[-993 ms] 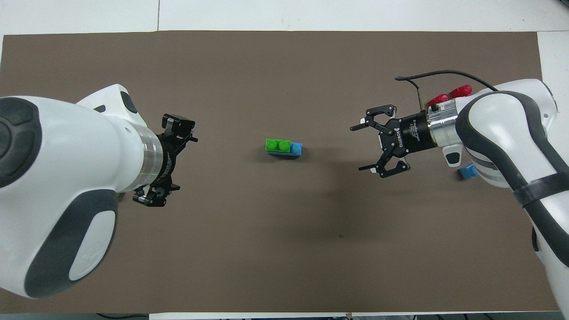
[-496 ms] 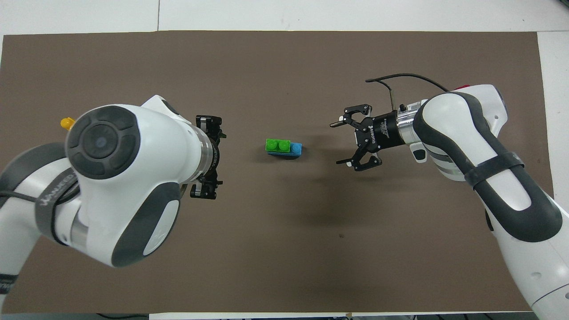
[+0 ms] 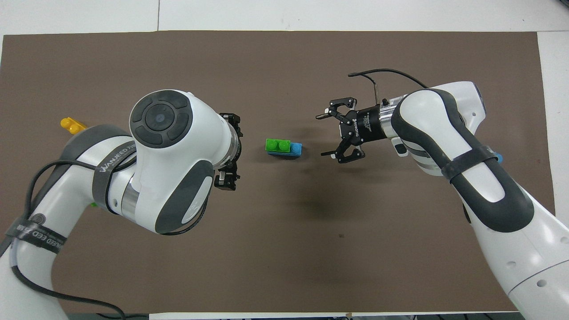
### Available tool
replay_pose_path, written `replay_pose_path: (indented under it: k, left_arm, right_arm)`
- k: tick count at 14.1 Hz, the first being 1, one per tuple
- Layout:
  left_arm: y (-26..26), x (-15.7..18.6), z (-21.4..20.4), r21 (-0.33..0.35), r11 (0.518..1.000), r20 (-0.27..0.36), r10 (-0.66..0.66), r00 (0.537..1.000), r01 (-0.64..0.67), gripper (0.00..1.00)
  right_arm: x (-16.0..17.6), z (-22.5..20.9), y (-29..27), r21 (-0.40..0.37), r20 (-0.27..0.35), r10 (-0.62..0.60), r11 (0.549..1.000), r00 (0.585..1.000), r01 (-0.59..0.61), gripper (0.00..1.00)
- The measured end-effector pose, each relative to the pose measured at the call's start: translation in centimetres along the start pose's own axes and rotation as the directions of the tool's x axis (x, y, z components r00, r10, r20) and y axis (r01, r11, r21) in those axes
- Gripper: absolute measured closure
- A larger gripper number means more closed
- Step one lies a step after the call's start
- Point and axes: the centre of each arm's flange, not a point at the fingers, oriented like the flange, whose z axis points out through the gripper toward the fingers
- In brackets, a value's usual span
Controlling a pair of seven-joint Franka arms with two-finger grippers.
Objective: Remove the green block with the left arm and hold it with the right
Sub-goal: 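Bring the left gripper to the green brick while the right gripper nears the blue, then close the left gripper on the green brick while the right gripper grips the blue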
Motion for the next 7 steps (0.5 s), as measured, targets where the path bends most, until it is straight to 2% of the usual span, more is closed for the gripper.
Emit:
replay_pose_path:
  k: [3, 7]
  left_arm:
    - [1.0, -0.7, 2.1, 0.015, 0.999, -0.004, -0.047, 0.999, 0.047, 0.00]
    - [2.6, -2.4, 4.6, 0.007, 0.995, -0.037, -0.099, 0.994, 0.100, 0.00]
  right_arm:
    - [-1.1, 2.4, -0.4, 0.029, -0.009, -0.002, 1.000, 1.000, 0.002, 0.01]
    - [-2.1, 5.0, 0.4, 0.016, -0.029, 0.000, 1.000, 1.000, 0.000, 0.01]
